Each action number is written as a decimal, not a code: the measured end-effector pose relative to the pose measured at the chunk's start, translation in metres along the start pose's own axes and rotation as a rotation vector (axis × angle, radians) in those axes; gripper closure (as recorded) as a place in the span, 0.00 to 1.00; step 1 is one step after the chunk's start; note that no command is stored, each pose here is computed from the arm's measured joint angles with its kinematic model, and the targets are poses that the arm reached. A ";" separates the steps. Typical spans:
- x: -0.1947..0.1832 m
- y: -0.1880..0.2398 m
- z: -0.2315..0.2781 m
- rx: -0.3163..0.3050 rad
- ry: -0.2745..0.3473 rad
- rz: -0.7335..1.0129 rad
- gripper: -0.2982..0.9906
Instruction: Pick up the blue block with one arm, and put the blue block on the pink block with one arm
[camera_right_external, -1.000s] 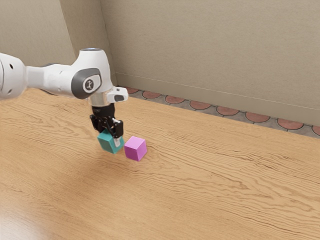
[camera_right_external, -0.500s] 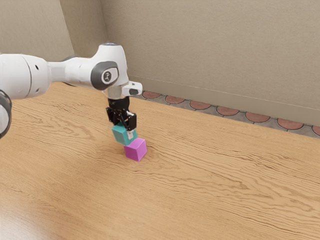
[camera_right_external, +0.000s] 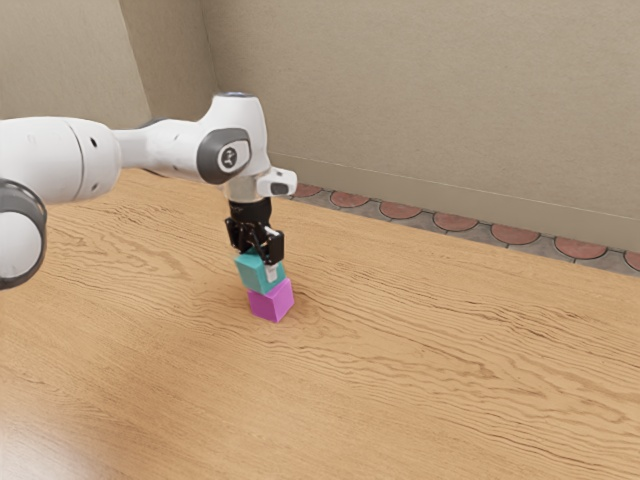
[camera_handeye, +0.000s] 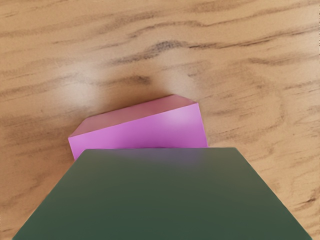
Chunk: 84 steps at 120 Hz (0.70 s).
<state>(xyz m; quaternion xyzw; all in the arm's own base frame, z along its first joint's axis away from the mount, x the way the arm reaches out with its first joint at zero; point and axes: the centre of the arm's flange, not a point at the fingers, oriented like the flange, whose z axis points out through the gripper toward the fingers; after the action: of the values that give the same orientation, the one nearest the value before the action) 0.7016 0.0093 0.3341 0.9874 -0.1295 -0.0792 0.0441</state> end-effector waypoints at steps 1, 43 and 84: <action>0.000 0.000 0.000 0.000 0.000 0.000 0.45; -0.011 0.017 -0.037 0.041 0.024 0.036 0.28; -0.137 0.149 -0.232 0.221 0.092 0.133 0.24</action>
<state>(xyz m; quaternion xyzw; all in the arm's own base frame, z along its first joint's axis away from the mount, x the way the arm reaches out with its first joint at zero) 0.5728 -0.0823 0.5983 0.9780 -0.2007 -0.0158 -0.0541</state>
